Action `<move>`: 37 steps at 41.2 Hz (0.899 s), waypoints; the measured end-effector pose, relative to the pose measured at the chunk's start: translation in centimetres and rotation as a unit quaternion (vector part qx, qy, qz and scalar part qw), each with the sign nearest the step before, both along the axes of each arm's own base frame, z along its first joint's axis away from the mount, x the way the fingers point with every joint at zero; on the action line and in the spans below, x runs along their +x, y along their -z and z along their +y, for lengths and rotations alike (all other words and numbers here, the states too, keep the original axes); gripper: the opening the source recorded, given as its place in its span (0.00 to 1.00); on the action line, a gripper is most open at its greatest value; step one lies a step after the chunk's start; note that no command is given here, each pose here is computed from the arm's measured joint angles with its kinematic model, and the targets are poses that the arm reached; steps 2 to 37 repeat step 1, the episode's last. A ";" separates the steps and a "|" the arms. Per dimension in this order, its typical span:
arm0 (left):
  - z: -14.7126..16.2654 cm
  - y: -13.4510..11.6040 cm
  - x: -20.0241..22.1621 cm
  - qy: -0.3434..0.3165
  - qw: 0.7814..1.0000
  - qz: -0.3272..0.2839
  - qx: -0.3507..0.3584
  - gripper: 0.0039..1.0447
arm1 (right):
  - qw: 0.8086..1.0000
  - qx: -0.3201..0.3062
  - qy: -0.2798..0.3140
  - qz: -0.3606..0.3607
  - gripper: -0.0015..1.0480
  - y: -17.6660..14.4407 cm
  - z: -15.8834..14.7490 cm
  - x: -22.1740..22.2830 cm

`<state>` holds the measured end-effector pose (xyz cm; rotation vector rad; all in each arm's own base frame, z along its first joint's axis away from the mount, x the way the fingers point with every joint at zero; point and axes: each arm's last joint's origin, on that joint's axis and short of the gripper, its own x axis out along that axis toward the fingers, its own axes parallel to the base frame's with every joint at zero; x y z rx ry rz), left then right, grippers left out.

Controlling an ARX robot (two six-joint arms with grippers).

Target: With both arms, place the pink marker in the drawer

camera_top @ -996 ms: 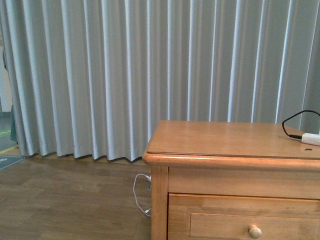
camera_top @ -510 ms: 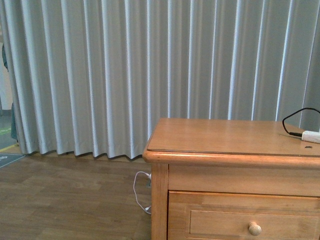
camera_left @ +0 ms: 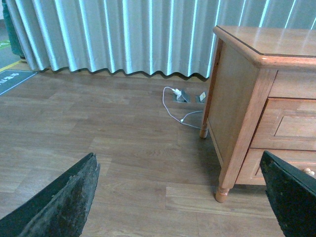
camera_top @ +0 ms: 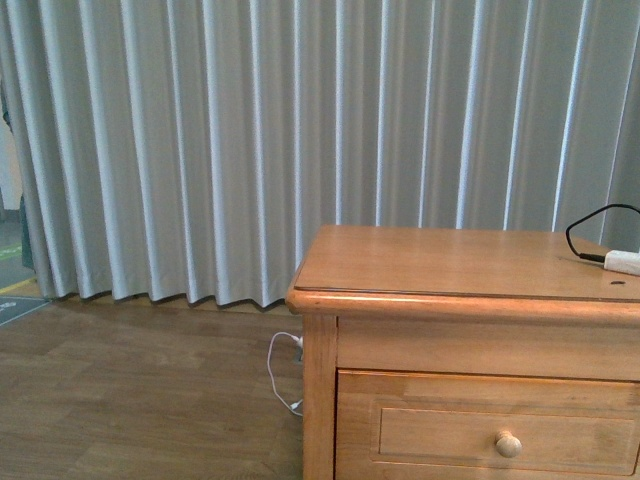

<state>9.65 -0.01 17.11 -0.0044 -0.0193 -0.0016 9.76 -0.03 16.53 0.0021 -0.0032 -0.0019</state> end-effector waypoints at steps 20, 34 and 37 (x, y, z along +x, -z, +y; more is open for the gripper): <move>0.0 0.0 0.0 0.000 1.000 0.000 0.000 0.94 | 1.000 0.000 0.000 0.000 0.91 0.0 0.0 0.0; 0.0 0.0 0.0 0.000 1.000 0.000 0.000 0.94 | 1.000 0.000 0.000 0.000 0.91 0.0 0.0 0.0; 0.0 0.0 0.0 0.000 1.000 0.000 0.000 0.94 | 1.000 0.000 0.000 0.000 0.91 0.0 0.0 0.0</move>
